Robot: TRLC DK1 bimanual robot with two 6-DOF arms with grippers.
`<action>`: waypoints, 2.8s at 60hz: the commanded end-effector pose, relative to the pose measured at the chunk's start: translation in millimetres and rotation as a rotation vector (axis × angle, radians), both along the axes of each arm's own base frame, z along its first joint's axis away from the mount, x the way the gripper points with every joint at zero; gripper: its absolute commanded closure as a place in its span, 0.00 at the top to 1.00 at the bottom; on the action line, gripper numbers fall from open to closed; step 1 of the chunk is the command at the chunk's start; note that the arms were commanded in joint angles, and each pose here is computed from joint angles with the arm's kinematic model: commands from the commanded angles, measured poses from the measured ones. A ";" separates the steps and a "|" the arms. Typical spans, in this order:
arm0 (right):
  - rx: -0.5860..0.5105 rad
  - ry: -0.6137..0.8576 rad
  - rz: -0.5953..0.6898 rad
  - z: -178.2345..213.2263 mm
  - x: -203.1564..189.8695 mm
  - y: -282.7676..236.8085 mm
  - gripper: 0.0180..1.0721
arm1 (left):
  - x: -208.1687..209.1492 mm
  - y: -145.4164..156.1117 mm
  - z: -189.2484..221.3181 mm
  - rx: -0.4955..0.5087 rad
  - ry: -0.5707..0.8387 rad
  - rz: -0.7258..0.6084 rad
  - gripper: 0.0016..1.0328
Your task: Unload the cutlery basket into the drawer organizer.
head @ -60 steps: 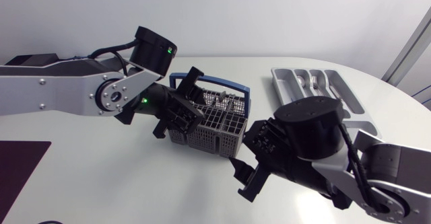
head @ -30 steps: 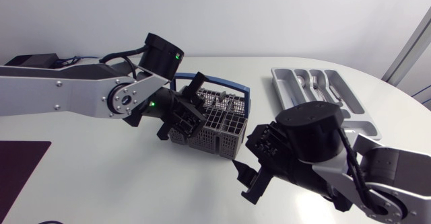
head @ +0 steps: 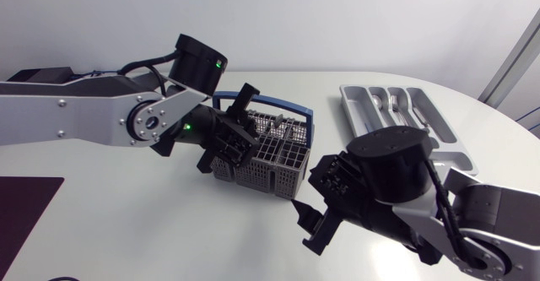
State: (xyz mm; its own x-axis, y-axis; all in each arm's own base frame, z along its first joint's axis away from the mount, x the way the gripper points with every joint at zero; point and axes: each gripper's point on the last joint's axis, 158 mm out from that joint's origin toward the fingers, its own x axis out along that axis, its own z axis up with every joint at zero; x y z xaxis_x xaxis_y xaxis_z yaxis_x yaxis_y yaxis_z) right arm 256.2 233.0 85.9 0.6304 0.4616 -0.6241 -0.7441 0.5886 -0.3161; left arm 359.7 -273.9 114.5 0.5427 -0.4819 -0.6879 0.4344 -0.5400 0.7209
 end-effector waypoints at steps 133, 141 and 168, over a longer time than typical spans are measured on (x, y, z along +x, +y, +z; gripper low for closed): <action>-0.021 -0.456 0.100 71.0 -19.9 -1.7 0.68 | -108.1 -50.7 65.5 -0.657 1.128 1.030 0.03; -0.025 -0.458 0.109 68.8 -19.4 2.9 0.51 | -105.8 -45.2 62.5 -0.658 1.136 1.066 0.03; -0.044 -0.445 0.120 64.8 -13.5 17.0 0.35 | -104.7 -38.1 55.3 -0.647 1.161 1.106 0.03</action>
State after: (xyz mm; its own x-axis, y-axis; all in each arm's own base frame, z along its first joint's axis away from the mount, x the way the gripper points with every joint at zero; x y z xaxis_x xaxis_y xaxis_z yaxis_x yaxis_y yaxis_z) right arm 238.1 243.5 138.4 0.7739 0.5249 -0.3543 -0.6125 0.4783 -0.6293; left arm 252.8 -310.8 168.4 0.1926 -0.5828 -0.7895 0.7972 0.5621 -0.2204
